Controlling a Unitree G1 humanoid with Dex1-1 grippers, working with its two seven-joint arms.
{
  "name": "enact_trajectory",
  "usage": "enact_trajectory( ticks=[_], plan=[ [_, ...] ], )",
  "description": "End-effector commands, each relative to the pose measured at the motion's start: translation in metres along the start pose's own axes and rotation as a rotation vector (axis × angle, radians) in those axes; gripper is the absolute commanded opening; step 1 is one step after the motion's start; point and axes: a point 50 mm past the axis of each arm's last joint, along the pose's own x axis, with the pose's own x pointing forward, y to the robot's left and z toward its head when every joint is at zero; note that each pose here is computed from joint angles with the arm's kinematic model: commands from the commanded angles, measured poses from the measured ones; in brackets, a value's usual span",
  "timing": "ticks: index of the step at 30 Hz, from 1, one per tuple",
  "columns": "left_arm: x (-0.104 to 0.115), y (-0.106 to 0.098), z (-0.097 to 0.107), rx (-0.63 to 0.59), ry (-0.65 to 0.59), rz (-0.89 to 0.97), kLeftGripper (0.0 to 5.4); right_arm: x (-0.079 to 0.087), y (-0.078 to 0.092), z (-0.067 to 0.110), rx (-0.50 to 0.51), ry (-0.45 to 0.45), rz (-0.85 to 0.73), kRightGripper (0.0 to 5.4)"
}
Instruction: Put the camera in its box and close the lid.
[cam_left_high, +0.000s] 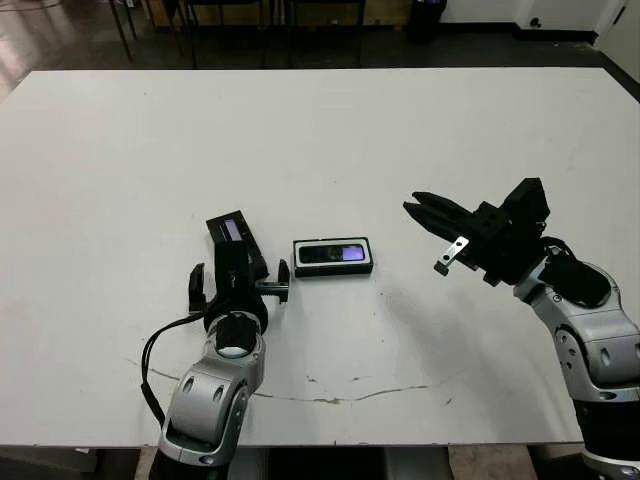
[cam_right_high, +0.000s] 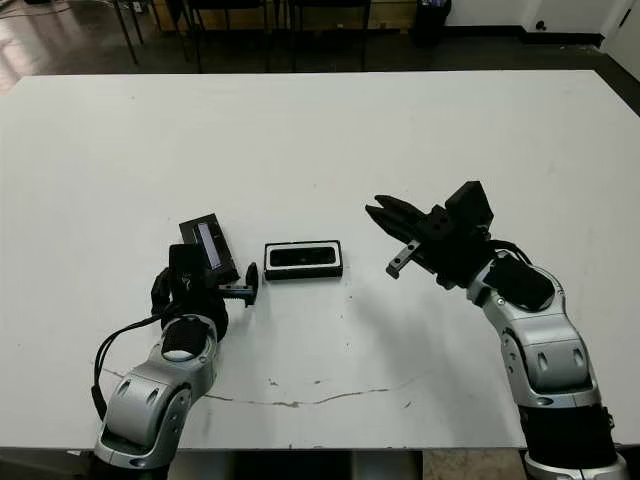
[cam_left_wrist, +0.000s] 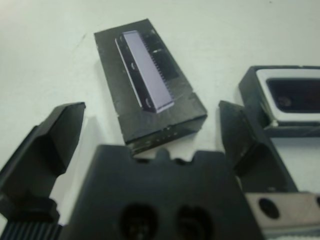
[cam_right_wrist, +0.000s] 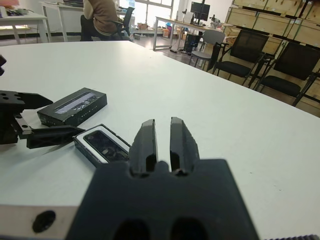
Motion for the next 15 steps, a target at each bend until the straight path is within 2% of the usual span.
enact_trajectory(
  ticks=[1, 5, 15],
  plan=[
    [-0.0046, -0.0156, -0.0063, -0.106, 0.048, -0.057, 5.38, -0.0035, 0.0010, -0.0055, 0.003, 0.028, 0.013, 0.00],
    [-0.0057, -0.0157, -0.0096, -0.160, 0.064, -0.054, 5.17, -0.0040, 0.0011, -0.0062, 0.001, 0.029, 0.016, 0.00],
    [-0.0055, -0.0179, -0.0143, -0.329, 0.084, -0.077, 2.88, -0.0064, 0.0014, -0.0090, 0.009, 0.045, 0.035, 0.00]
  ],
)
